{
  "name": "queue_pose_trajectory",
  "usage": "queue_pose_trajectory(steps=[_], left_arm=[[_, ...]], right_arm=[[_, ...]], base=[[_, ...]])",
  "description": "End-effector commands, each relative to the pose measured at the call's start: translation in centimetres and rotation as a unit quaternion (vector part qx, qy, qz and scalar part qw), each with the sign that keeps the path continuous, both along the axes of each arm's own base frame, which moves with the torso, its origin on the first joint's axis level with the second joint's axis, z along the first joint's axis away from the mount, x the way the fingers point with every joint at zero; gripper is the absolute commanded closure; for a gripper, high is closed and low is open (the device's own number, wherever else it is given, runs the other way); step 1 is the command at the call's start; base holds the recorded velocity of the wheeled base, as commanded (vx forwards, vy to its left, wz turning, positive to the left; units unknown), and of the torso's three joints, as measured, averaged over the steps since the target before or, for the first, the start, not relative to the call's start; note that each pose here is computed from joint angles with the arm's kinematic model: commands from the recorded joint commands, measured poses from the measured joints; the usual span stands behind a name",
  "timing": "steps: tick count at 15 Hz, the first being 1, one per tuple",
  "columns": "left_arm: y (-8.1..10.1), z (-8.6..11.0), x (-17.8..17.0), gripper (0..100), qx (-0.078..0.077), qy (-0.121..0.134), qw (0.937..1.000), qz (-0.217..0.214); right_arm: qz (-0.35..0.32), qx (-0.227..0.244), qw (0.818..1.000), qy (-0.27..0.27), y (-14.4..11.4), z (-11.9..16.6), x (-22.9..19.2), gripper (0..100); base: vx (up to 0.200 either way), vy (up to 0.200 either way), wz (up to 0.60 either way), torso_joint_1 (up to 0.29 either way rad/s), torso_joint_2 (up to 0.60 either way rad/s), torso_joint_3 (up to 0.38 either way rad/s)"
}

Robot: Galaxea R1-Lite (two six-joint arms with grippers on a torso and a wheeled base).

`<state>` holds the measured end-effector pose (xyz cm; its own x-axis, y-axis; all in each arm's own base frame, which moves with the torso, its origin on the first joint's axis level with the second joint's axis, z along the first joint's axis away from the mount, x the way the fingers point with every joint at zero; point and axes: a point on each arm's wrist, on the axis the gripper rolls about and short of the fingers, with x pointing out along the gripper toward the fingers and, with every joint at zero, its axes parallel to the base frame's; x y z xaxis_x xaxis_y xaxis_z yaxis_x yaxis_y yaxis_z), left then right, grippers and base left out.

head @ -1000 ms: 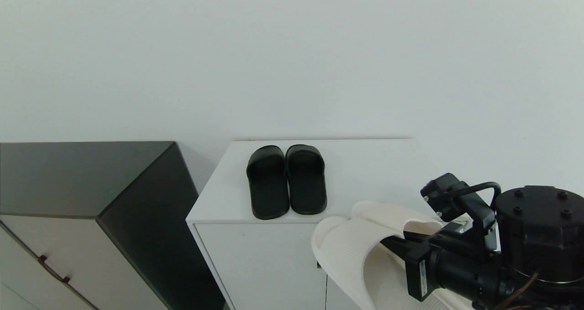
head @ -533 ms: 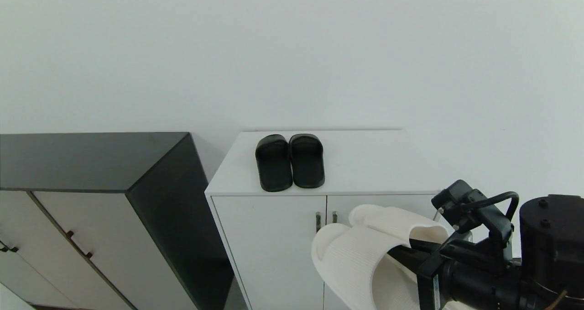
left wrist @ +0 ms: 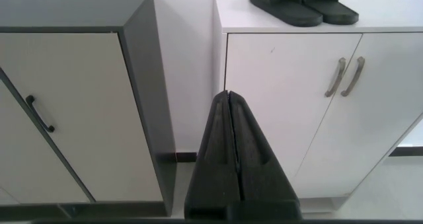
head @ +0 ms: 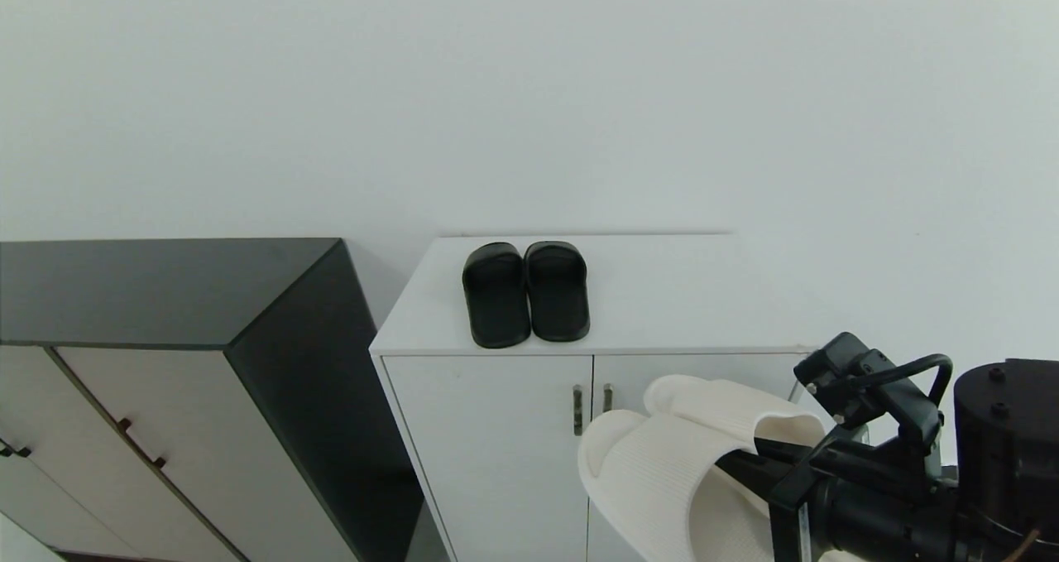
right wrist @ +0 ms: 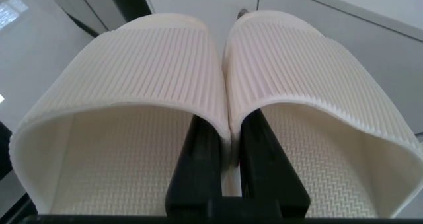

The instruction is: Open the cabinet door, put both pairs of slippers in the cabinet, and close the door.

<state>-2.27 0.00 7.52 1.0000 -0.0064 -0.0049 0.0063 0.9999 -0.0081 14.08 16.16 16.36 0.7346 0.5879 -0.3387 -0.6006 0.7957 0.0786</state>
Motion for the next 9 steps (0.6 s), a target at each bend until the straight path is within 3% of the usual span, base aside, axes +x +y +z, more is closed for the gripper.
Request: queue_pose_trajectory(steps=[1, 4, 7, 8, 9], left_arm=[[0.0, 0.0, 0.0, 100, -0.001, 0.0, 1.0, 0.0], [0.0, 0.0, 0.0, 100, -0.001, 0.0, 1.0, 0.0], [0.0, 0.0, 0.01, 100, -0.001, 0.001, 1.0, -0.001], [-0.01, 0.0, 0.0, 0, -0.003, 0.0, 1.0, -0.001], [-0.01, 0.0, 0.01, 0, -0.003, 0.001, 1.0, -0.001]], right_arm=[[0.001, 0.002, 1.0, -0.001, -0.1, 0.05, -0.11, 100], [0.003, -0.001, 1.0, 0.001, -0.16, -0.11, -0.17, 100], [0.005, 0.0, 1.0, -0.009, -0.13, 0.03, -0.14, 100], [0.005, 0.003, 1.0, -0.011, -0.18, -0.06, -0.18, 100], [0.005, 0.002, 1.0, -0.011, -0.22, -0.14, -0.21, 100]], base=[[0.0, 0.0, 0.0, 0.0, 0.0, 0.0], [0.0, 0.0, 0.0, -0.037, 0.09, 0.051], [0.0, 0.0, 0.0, -0.202, 0.48, 0.276], [0.0, 0.0, 0.0, -0.237, 0.55, 0.305], [0.0, 0.0, 0.0, -0.222, 0.55, 0.315]])
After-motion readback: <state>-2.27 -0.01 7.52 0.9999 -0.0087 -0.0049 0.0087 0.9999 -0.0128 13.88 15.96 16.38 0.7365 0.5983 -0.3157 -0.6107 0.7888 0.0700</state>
